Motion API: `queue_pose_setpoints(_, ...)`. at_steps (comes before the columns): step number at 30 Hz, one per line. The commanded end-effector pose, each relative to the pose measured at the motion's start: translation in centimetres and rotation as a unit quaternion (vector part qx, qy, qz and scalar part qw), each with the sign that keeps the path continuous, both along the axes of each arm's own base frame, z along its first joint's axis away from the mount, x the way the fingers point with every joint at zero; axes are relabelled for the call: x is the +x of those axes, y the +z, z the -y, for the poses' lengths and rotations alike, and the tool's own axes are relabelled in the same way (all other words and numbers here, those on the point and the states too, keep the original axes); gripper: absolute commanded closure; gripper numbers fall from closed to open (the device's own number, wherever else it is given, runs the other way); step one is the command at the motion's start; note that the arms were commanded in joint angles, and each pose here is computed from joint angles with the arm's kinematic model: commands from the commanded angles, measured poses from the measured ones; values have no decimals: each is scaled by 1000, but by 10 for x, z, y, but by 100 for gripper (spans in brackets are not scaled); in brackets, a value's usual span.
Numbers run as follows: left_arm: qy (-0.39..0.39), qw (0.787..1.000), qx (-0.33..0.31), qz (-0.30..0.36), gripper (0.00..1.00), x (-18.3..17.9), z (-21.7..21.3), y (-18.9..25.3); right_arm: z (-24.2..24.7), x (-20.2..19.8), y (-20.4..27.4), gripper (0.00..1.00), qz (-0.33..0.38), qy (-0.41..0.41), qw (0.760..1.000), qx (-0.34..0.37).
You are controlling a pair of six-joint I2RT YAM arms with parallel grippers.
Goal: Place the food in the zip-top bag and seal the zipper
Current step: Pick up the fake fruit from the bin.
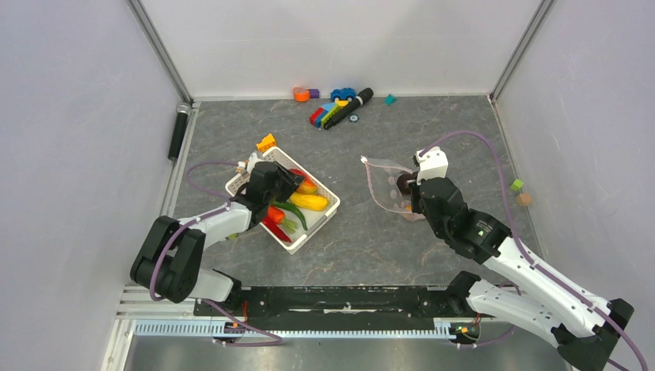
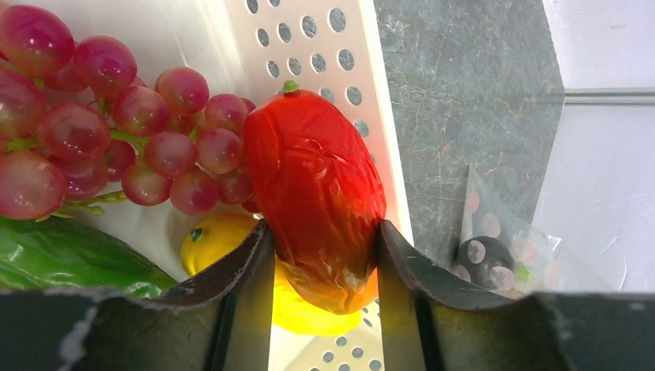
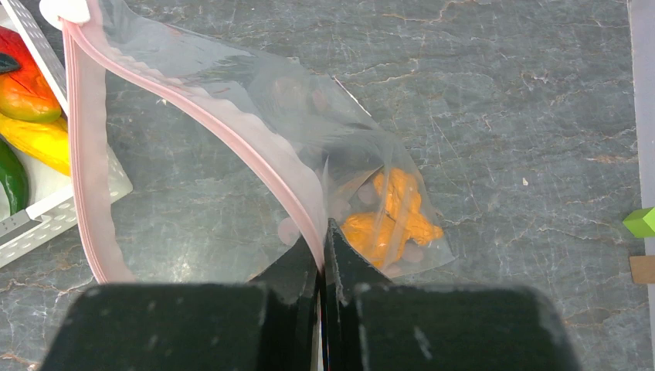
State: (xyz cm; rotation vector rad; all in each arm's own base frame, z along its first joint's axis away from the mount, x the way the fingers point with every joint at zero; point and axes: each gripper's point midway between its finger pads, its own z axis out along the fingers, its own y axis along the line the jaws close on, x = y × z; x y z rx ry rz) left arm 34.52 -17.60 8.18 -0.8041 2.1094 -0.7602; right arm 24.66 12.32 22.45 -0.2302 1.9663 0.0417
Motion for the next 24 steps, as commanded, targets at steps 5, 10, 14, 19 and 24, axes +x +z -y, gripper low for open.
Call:
queue_pose_setpoints(5, 26, 999, -4, 32, 70, 1, -11, 18, 1, 4, 9, 94, 19, -9, 1000, 16)
queue_pose_setpoints(10, 44, 998, 26, 48, 88, -9, -29, 32, 1, 3, 10, 94, 20, -8, 1000, 18)
queue_pose_setpoints(14, 55, 995, 49, 70, 97, -18, -44, 51, 1, 3, 11, 94, 21, -9, 1000, 18)
queue_pose_setpoints(19, 38, 990, 68, 122, 97, -26, -50, 86, 0, 4, 9, 94, 19, -6, 1000, 18)
queue_pose_setpoints(24, -2, 983, 68, 171, 98, -34, -43, 115, -1, 4, 9, 94, 18, -5, 1000, 18)
